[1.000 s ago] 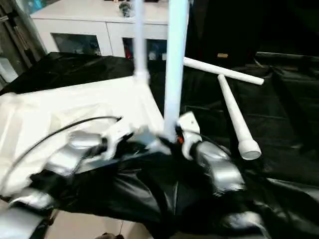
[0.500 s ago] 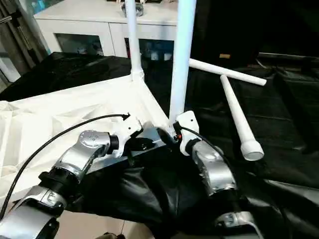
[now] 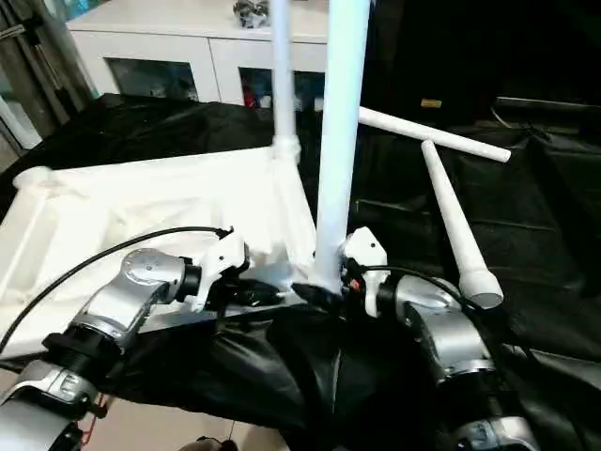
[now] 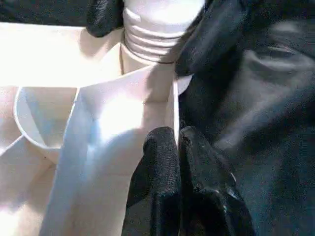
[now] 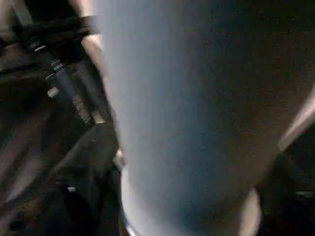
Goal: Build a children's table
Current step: Rotate leg to tighten
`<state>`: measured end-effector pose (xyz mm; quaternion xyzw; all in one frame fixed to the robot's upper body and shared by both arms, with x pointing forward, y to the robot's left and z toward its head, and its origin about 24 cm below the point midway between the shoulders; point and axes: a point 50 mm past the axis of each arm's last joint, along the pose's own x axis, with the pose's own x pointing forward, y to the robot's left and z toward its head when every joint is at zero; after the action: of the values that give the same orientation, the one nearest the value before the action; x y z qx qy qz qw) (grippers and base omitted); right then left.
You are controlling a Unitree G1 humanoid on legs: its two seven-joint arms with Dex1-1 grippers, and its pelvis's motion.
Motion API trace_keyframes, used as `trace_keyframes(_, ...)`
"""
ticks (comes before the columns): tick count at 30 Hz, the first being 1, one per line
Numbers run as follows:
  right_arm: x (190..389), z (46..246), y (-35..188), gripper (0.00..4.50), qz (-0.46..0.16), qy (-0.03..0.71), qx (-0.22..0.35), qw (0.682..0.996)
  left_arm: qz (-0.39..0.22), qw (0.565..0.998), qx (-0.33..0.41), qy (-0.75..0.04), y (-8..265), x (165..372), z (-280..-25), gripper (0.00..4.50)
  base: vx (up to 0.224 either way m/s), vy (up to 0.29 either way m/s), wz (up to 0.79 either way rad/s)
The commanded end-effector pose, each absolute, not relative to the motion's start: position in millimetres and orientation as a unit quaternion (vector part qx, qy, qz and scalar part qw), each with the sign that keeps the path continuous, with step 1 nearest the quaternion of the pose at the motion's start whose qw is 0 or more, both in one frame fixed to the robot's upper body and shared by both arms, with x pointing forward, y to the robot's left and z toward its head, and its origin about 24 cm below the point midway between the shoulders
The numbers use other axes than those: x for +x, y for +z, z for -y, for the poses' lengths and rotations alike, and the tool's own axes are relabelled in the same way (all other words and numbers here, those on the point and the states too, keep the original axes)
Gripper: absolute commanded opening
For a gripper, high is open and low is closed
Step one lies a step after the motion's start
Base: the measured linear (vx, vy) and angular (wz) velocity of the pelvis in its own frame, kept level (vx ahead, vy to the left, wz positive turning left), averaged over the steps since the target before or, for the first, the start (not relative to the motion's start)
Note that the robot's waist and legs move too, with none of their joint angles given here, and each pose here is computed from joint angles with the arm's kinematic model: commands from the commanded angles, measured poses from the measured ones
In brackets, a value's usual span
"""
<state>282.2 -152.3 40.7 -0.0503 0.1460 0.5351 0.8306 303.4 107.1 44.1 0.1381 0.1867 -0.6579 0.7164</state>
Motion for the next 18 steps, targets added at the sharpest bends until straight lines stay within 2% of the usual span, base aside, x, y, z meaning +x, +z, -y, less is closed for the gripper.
trace_keyframes(1,276.0,137.3,43.5,3.21,-0.141,0.580,-0.036,0.801,-0.161,0.707,0.146,-0.673,52.4,303.8,-98.4,0.00,0.000,0.000,0.00)
trace_keyframes(6,273.9,134.9,42.1,2.91,-0.146,0.588,-0.029,0.795,-0.159,0.710,0.143,-0.671,53.2,304.7,-97.7,0.00,0.000,0.000,0.00)
trace_keyframes(9,276.3,130.8,38.3,2.78,-0.149,0.570,-0.026,0.807,-0.157,0.722,0.135,-0.660,52.8,306.5,-93.2,0.00,0.000,0.000,0.00)
trace_keyframes(11,284.1,127.0,30.8,2.73,-0.160,0.519,-0.028,0.839,-0.158,0.746,0.130,-0.634,52.6,311.7,-87.8,0.00,0.000,0.000,0.00)
trace_keyframes(12,284.3,126.9,30.5,2.71,-0.161,0.517,-0.028,0.840,-0.158,0.747,0.130,-0.633,52.6,311.9,-87.6,0.00,0.000,0.000,0.00)
trace_keyframes(14,300.6,122.6,18.6,2.71,-0.171,0.408,-0.028,0.896,-0.155,0.795,0.125,-0.572,54.0,324.4,-77.1,0.00,0.000,0.000,0.00)
trace_keyframes(16,309.8,119.1,12.9,2.71,-0.176,0.337,-0.011,0.925,-0.147,0.828,0.122,-0.528,56.1,332.8,-69.5,0.00,0.000,0.000,0.00)
trace_keyframes(17,309.8,119.1,12.9,2.71,-0.176,0.337,-0.011,0.925,-0.147,0.828,0.122,-0.528,56.1,332.8,-69.5,0.00,0.000,0.000,0.00)
trace_keyframes(18,313.7,116.3,10.1,2.70,-0.182,0.301,0.006,0.936,-0.141,0.845,0.114,-0.503,57.6,337.2,-64.5,0.00,0.000,0.000,0.00)
